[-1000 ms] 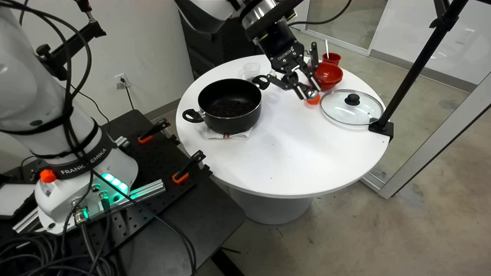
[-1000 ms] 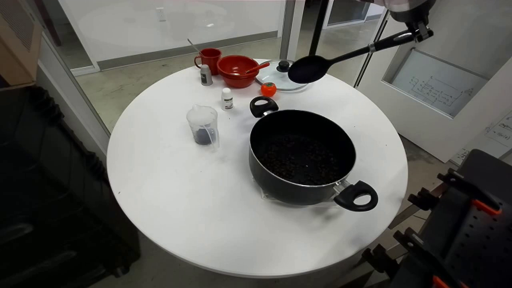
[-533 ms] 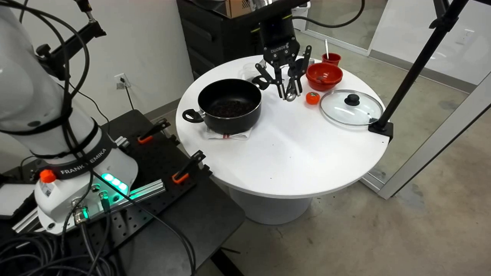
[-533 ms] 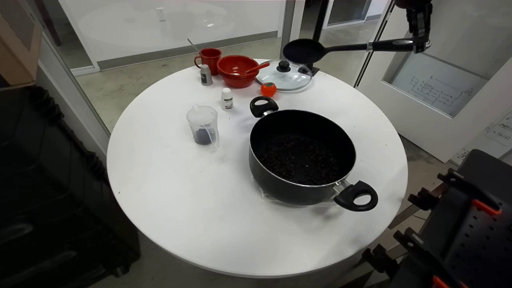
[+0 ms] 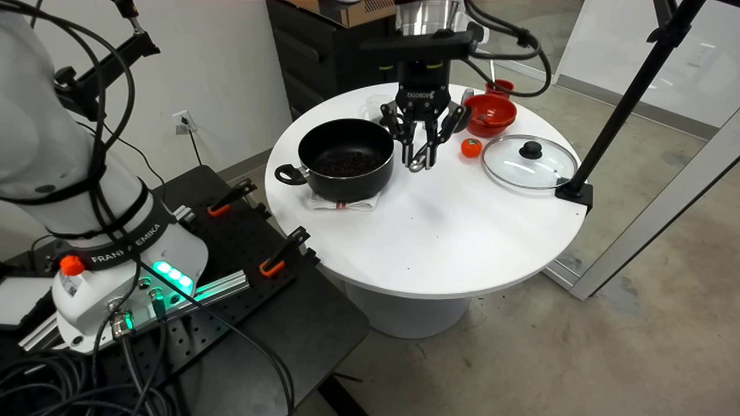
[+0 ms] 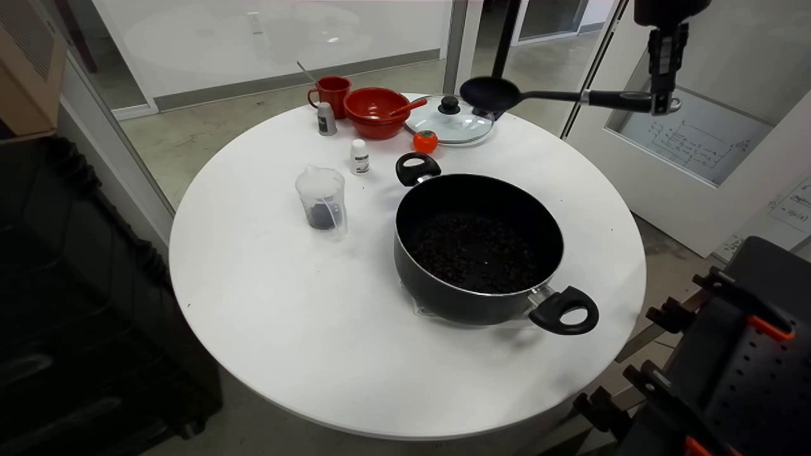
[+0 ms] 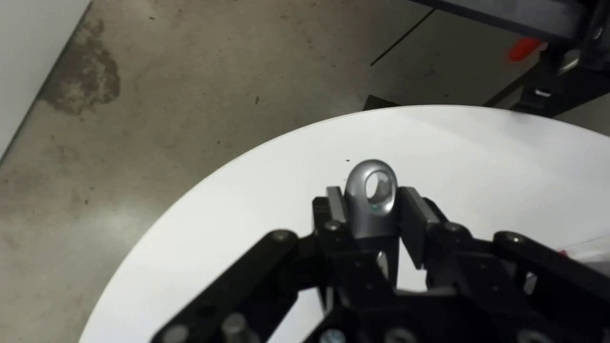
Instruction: Use the dishing spoon to mix in the pot
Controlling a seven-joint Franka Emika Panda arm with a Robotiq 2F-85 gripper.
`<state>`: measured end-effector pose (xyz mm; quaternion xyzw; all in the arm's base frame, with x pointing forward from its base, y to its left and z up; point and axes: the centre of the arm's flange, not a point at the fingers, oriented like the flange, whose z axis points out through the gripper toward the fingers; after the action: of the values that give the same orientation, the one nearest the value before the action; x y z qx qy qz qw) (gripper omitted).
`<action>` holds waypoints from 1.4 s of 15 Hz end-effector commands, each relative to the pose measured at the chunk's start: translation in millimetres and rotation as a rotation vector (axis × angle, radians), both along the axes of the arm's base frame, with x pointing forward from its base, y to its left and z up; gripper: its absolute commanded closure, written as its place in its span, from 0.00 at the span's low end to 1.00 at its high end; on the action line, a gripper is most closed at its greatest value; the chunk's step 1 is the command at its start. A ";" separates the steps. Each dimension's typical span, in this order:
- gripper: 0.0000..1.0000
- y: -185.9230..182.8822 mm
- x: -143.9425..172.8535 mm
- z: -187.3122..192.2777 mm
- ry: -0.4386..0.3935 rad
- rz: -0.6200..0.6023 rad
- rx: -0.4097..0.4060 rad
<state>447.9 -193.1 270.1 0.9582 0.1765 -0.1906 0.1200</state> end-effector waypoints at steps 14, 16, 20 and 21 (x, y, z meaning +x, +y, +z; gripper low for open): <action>0.92 -33.5 -20.4 -52.1 0.040 0.126 0.066; 0.92 -38.0 -27.8 -74.4 0.106 0.200 0.066; 0.92 -39.9 -41.2 -114.5 0.208 0.281 0.040; 0.92 -40.0 -43.4 -121.9 0.224 0.294 0.032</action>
<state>408.7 -227.7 172.0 0.9116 0.3052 -0.2581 0.0964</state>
